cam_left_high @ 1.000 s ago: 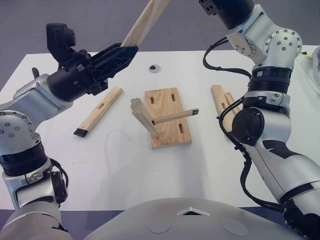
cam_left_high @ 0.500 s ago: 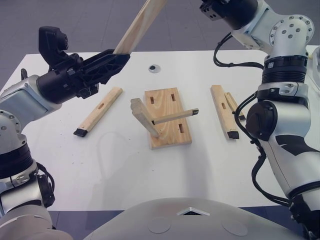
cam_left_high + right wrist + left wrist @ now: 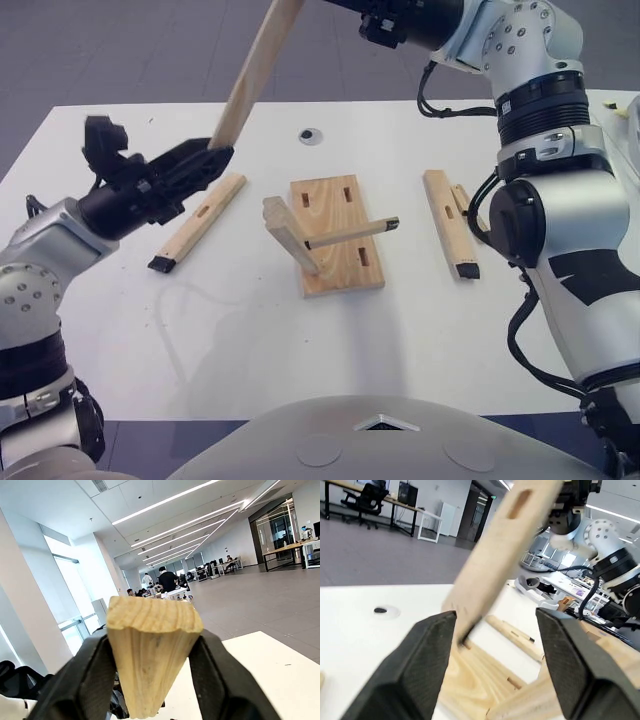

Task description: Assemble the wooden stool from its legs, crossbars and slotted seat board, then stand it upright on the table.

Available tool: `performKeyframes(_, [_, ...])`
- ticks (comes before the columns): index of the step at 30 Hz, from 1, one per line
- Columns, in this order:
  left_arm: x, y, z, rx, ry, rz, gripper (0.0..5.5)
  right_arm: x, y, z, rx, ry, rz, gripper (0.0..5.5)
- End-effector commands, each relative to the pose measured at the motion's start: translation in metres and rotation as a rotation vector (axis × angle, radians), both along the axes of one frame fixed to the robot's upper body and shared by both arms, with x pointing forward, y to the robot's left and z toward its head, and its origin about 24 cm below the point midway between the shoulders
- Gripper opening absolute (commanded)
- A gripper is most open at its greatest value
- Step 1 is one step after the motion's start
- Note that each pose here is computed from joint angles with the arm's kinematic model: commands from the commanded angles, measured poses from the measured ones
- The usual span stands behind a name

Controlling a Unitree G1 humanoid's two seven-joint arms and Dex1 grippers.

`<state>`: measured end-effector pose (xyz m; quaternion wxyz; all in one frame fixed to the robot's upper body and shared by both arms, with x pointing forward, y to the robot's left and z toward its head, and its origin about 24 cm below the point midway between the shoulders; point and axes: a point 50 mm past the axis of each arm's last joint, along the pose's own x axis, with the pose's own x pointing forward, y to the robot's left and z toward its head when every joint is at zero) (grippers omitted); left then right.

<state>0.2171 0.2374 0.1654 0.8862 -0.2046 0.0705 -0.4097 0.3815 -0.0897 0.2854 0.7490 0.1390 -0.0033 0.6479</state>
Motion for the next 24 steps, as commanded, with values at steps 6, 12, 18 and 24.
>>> performKeyframes(6, [-0.008,0.006,-0.012,-0.015,-0.028,0.136,2.88,0.004,-0.025,0.014,-0.061,-0.097,-0.048,2.05])
performKeyframes(12, [-0.017,0.040,-0.011,0.081,-0.074,0.390,3.28,0.007,-0.063,-0.005,-0.410,-0.313,-0.149,2.05])
performKeyframes(18, [-0.045,0.063,-0.030,0.145,-0.126,0.693,3.49,-0.013,-0.100,-0.023,-0.525,-0.273,0.024,2.05])
performKeyframes(24, [-0.055,0.064,-0.033,0.125,-0.169,0.772,3.49,-0.023,-0.108,-0.044,-0.418,-0.143,0.061,2.05])
